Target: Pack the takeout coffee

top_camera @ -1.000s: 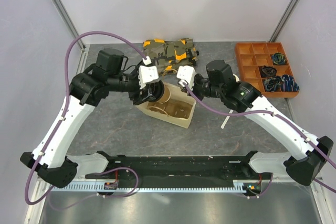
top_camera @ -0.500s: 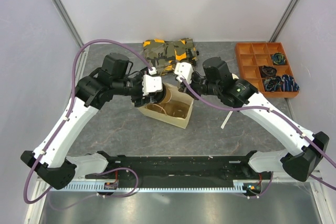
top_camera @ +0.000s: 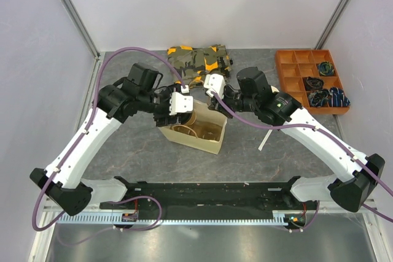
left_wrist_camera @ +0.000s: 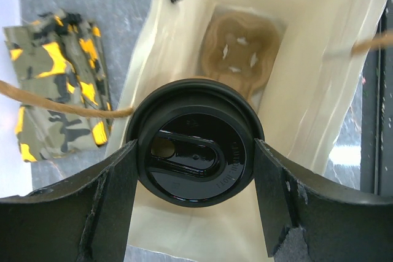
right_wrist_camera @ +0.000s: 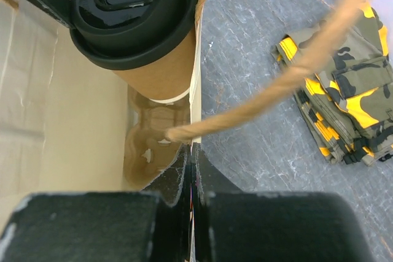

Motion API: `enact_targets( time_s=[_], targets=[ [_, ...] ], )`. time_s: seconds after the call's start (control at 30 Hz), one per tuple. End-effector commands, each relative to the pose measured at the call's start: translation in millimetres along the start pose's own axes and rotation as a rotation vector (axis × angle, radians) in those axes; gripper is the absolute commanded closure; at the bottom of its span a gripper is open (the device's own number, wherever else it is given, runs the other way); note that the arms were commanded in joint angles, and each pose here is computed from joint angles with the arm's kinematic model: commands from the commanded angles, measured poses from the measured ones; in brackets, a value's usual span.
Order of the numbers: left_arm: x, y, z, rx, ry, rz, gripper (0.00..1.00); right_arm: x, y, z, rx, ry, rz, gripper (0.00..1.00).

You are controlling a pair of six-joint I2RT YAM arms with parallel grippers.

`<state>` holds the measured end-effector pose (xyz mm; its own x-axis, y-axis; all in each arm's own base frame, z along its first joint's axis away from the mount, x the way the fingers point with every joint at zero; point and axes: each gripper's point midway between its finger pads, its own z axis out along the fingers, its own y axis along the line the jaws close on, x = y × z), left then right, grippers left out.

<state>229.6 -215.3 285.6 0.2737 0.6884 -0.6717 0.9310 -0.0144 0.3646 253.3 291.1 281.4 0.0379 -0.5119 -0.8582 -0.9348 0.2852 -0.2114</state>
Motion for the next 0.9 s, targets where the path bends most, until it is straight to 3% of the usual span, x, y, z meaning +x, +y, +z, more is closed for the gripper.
enact_targets(
  time_s=[0.0,0.47,0.87],
  targets=[
    [1,7,-5,-0.004,0.036,0.073,0.67,-26,2,-8,-0.021,-0.072,-0.022,1.00],
    [28,5,19,0.046,0.148,0.113,0.68,-26,4,-5,-0.046,-0.075,-0.009,1.00],
    [40,3,30,0.072,0.171,0.155,0.69,-25,2,-5,-0.107,-0.098,0.063,1.00]
  ],
)
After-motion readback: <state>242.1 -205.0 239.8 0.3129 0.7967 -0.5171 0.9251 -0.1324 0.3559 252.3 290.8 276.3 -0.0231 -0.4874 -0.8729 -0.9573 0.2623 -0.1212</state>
